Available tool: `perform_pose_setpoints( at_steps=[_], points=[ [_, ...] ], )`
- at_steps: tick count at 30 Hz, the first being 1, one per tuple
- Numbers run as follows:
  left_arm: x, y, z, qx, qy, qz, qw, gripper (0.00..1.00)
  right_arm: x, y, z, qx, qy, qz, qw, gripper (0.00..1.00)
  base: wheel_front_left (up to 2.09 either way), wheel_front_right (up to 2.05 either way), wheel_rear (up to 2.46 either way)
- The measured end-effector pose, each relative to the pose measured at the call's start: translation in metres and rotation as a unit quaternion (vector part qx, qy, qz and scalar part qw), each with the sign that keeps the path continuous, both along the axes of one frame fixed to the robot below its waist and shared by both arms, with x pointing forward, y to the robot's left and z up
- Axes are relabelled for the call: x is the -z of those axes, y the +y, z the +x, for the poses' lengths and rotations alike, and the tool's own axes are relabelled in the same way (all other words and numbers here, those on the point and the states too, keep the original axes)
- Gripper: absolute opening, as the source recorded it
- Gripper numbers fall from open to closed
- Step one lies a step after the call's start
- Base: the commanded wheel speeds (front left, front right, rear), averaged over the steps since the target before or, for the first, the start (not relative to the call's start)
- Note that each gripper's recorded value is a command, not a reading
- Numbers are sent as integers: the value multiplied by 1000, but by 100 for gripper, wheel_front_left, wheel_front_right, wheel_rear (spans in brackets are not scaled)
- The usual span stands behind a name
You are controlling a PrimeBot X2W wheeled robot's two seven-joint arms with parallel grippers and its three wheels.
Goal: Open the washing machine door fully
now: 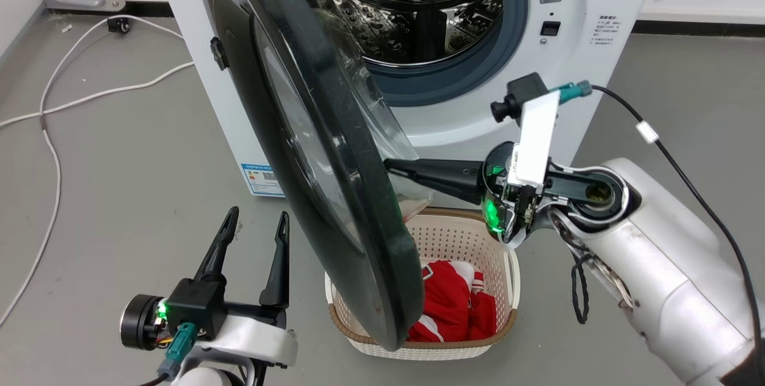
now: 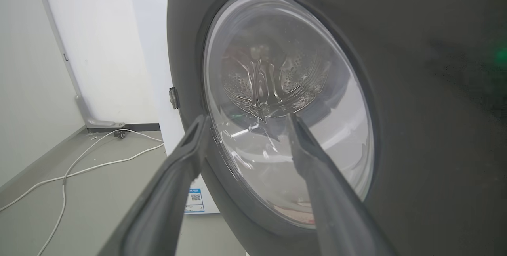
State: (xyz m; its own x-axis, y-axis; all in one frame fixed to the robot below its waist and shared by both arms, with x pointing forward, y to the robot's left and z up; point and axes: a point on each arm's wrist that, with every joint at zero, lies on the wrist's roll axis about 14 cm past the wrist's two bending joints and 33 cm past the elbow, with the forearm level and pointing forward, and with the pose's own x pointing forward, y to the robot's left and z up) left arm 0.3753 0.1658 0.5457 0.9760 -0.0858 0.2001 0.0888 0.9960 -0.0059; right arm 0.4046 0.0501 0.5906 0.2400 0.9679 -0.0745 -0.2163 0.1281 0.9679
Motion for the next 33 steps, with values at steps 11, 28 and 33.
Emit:
perform_pose_setpoints(
  at_steps=[11,28,33],
  points=[
    [-1,0,-4,-3,-2,-4,1000,100,3,-89,38,264,5,80,961,0,0,0,0],
    [-1,-1,-6,-2,-3,-1,1000,100,122,-225,-21,571,-28,-70,817,100,0,0,0],
    [0,-3,-5,0,-1,-1,1000,100,111,-278,-20,611,-158,-189,753,100,0,0,0]
  ],
)
